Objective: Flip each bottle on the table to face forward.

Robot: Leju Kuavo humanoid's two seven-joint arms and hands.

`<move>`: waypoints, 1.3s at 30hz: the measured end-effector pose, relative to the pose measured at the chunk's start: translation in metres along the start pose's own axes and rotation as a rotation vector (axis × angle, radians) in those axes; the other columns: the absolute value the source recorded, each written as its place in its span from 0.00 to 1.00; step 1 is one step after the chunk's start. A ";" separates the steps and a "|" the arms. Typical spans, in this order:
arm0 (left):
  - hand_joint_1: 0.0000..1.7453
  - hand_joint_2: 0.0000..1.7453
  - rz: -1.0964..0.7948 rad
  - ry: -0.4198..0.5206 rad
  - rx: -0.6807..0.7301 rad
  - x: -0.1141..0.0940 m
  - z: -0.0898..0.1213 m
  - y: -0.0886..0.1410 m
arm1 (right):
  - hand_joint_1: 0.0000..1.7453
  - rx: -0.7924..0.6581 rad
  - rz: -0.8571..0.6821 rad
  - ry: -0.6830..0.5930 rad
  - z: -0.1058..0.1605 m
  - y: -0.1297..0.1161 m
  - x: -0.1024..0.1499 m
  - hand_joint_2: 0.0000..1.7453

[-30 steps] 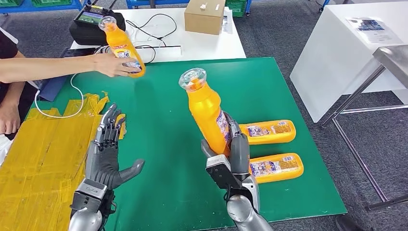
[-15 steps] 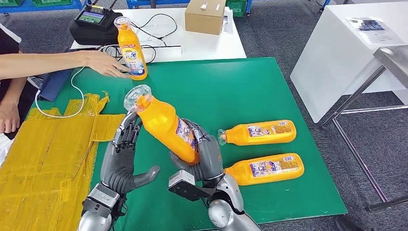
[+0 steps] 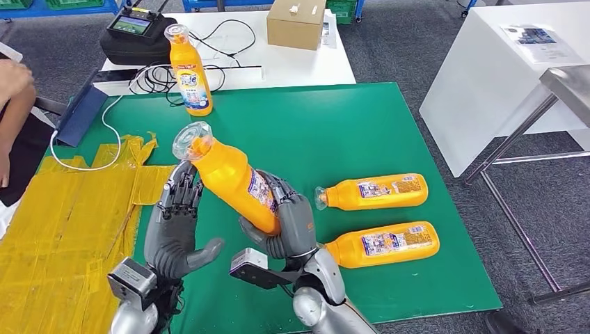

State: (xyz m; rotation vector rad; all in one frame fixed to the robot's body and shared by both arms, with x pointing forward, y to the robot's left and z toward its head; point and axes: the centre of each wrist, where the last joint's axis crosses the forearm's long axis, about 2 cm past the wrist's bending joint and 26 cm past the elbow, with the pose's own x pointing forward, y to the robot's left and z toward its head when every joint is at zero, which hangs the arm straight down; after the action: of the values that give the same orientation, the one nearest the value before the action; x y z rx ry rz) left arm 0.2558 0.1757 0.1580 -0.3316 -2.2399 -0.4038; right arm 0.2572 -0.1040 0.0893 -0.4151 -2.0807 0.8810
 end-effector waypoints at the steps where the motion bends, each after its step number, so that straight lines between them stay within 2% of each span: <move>1: 0.00 1.00 0.021 0.007 0.001 -0.001 0.000 0.001 | 1.00 0.002 0.005 -0.001 0.000 0.001 0.000 1.00; 5: 0.00 1.00 0.061 0.032 0.008 -0.003 0.002 0.003 | 1.00 0.011 0.012 0.000 0.000 0.003 -0.001 1.00; 11: 0.00 1.00 0.269 0.123 0.047 -0.010 0.000 0.006 | 0.99 0.006 0.033 0.020 0.005 0.009 -0.004 1.00; 14: 0.00 1.00 0.300 0.136 0.079 -0.013 -0.003 0.011 | 1.00 0.014 0.046 0.017 0.008 0.013 -0.004 1.00; 19: 0.00 1.00 0.281 0.145 0.109 -0.016 -0.008 0.012 | 1.00 0.045 0.056 -0.004 0.012 0.021 -0.002 1.00; 39: 0.00 1.00 0.196 0.141 0.153 -0.018 -0.009 0.012 | 1.00 0.078 0.066 0.004 0.013 0.025 -0.006 1.00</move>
State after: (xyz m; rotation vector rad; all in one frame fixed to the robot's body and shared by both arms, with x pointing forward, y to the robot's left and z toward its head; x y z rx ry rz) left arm 0.2775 0.1812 0.1520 -0.4235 -2.0636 -0.1461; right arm 0.2497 -0.0954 0.0622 -0.4455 -2.0322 0.9957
